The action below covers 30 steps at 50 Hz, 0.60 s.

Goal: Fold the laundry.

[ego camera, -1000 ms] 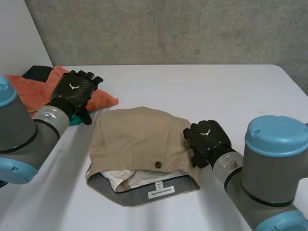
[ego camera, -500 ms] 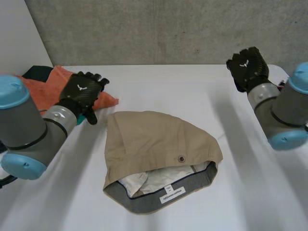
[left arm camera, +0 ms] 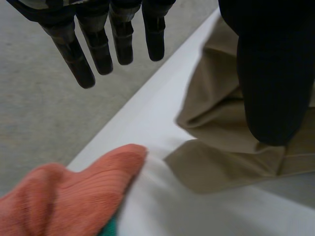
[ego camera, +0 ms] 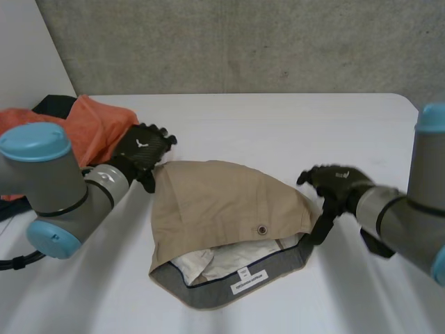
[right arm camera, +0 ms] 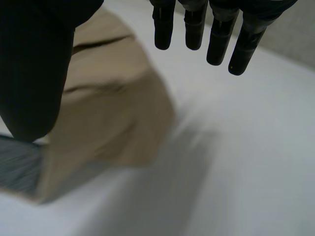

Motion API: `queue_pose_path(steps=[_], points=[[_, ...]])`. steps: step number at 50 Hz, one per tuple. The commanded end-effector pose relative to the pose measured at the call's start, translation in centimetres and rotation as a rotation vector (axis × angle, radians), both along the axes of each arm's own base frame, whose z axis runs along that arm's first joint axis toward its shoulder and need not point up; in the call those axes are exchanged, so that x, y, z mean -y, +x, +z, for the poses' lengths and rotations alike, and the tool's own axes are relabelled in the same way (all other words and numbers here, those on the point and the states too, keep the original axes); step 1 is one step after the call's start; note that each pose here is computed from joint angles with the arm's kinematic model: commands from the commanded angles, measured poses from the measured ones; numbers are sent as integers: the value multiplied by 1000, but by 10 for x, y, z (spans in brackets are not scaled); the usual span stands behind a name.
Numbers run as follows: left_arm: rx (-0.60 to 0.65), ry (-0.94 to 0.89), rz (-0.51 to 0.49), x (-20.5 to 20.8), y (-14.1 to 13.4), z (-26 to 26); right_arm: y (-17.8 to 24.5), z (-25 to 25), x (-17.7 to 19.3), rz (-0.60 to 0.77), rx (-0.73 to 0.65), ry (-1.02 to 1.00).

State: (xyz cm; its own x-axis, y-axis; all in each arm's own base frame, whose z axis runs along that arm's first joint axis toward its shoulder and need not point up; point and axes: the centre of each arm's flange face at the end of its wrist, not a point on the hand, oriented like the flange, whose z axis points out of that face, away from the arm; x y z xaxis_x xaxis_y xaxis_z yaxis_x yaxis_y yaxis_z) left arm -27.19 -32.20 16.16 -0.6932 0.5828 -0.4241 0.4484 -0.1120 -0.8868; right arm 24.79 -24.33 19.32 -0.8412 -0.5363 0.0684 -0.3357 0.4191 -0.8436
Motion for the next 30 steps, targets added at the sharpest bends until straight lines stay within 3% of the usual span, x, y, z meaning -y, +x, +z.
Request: queue_pose_path(steps=[1, 7, 12, 16, 23, 28, 30], points=[[1, 36, -49, 0, -7, -14, 2, -26, -11, 9, 43, 3], [2, 40, -58, -3, -10, -15, 4, -40, -1, -33, 40, -27], [-4, 34, -72, -9, -17, -10, 2, -28, 29, -108, 42, -230], [-15, -1, -88, -20, -25, 8, 8, -7, 51, -77, -18, -412], [-36, -110, 31, -44, -27, 59, 30, 29, 101, -13, -198, -728], [-31, -113, 50, -73, -38, 61, 45, 37, 140, -25, -195, -858], [-26, -97, 7, -89, -48, 55, 52, 32, 153, -14, -175, -902]])
